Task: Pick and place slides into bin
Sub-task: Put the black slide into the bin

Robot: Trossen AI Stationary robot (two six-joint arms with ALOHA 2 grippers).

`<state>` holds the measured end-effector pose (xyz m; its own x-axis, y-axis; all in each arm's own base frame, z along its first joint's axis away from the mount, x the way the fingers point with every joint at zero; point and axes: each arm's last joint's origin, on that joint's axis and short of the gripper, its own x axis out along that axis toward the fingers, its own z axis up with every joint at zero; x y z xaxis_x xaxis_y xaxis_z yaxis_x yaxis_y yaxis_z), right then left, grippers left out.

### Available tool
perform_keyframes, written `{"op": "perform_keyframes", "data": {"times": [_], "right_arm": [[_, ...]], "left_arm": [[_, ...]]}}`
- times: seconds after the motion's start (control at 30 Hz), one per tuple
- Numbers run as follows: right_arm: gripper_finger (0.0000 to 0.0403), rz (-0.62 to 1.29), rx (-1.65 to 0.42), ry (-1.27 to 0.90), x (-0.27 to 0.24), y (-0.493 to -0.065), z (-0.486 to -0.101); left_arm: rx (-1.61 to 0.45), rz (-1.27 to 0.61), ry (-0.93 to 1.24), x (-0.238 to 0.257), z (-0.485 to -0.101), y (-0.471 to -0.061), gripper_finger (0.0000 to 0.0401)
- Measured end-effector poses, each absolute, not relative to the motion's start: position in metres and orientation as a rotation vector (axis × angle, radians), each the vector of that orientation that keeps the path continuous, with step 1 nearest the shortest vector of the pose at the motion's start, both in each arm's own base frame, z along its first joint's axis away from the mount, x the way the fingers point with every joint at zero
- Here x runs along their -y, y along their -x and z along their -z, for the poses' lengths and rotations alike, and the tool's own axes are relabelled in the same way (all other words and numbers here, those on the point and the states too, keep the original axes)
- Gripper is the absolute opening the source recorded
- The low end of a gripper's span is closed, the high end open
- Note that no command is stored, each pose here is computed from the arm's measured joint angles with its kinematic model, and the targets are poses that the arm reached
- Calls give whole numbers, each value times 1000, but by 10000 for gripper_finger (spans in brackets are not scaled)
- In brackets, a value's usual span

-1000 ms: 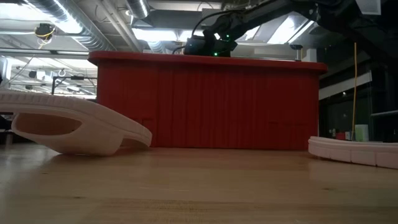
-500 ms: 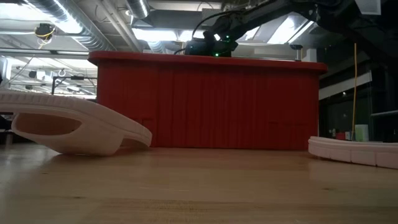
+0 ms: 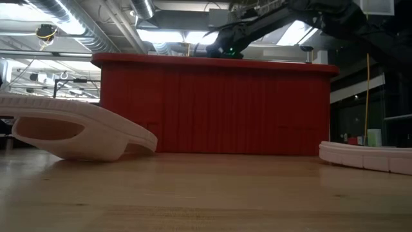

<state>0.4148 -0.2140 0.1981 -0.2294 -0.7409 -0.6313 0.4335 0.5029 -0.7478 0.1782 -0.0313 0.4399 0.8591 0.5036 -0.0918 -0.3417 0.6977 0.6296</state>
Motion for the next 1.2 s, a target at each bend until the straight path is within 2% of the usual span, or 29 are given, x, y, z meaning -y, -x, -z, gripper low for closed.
{"op": "perform_keyframes", "data": {"times": [0.17,0.33,1.2], "right_arm": [[72,1108,-1430,279,215,-415,-197],[92,1100,-1423,286,215,-416,-196],[99,1051,-1433,324,212,-420,-196]], "left_arm": [[-267,-477,-643,31,-440,-178,20],[-261,-480,-619,31,-440,-178,20],[-308,-467,-623,31,-434,-177,20]]}}
